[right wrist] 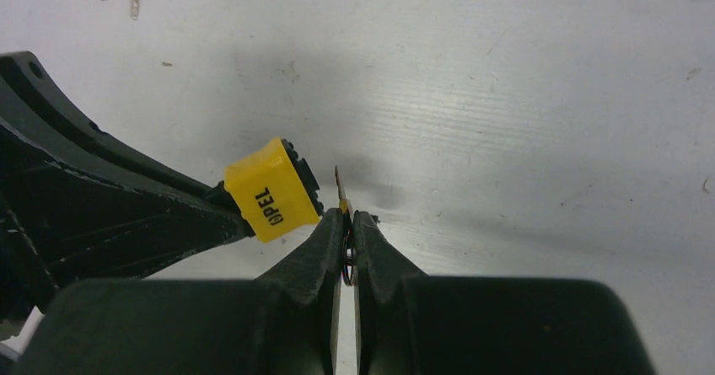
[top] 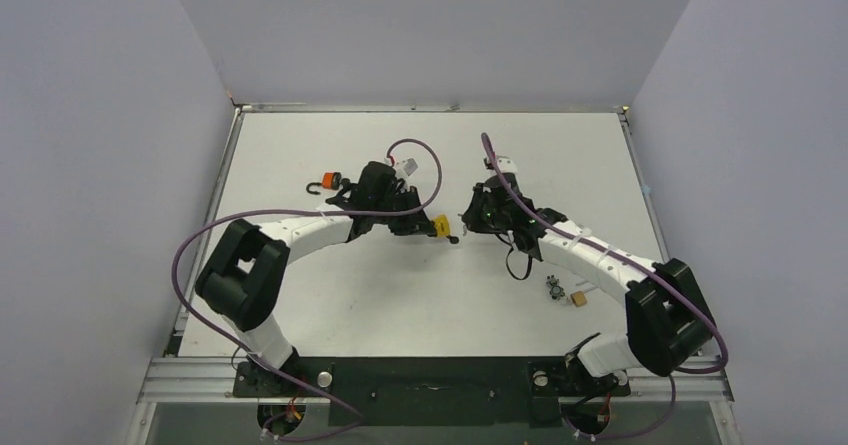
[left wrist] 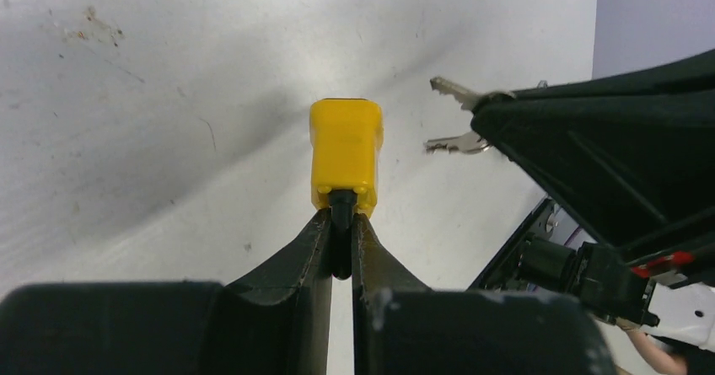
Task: Lock with the key
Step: Place the key at the center of the board.
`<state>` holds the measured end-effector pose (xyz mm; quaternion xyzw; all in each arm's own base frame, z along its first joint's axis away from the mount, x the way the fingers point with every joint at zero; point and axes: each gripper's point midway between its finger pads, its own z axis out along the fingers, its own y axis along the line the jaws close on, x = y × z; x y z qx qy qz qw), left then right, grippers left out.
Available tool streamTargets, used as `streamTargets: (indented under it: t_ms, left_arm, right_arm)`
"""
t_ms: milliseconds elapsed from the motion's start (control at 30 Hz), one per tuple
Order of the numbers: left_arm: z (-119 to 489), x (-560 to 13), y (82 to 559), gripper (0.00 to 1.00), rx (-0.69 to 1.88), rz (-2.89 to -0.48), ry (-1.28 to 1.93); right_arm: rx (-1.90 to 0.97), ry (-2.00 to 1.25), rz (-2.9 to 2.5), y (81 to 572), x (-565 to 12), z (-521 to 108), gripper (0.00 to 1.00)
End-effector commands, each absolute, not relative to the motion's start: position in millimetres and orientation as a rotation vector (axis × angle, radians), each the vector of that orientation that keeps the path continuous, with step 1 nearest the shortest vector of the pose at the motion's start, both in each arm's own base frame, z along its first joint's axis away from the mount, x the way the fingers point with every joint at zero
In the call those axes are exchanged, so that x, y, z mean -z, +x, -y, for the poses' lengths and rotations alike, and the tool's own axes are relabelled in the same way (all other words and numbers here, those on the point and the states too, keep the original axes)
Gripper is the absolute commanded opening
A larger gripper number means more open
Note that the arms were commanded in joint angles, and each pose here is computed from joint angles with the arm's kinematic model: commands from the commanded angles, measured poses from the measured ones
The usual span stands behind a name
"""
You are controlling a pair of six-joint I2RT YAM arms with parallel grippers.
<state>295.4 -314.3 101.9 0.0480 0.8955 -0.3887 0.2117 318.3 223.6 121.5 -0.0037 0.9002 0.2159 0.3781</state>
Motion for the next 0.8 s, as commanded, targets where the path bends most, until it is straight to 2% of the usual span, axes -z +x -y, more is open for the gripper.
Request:
streamTargets:
  t_ms: [0,167,433,567,767]
  left_arm:
    - [335.1,-124.4,329.6,0.0,1.259,-2.306,0.141]
    - [329.7,-83.9,331.3,0.0,1.329,-2.405,0.059]
    - [320.3,-56.0,317.1,0.0,1.312,-2.514,0.004]
    - [306.4,-36.8,310.4,0.04,1.209,-2.593,-0.043]
    - [295.0,-17.1,297.8,0.16,1.151,-2.653,-0.084]
  right_arm:
    - [-0.496,0.061,-2.262,338.1,-117.7,-227.1,0.0]
    - [-0.446,0.056,-2.309,341.1,-95.8,-234.5,0.0]
    - [-0.411,0.064,-2.343,345.0,-78.2,-245.6,0.0]
    - [-0.405,0.078,-2.342,348.0,-76.2,-249.1,0.0]
    - [-0.404,0.081,-2.361,345.3,-69.8,-257.3,0.0]
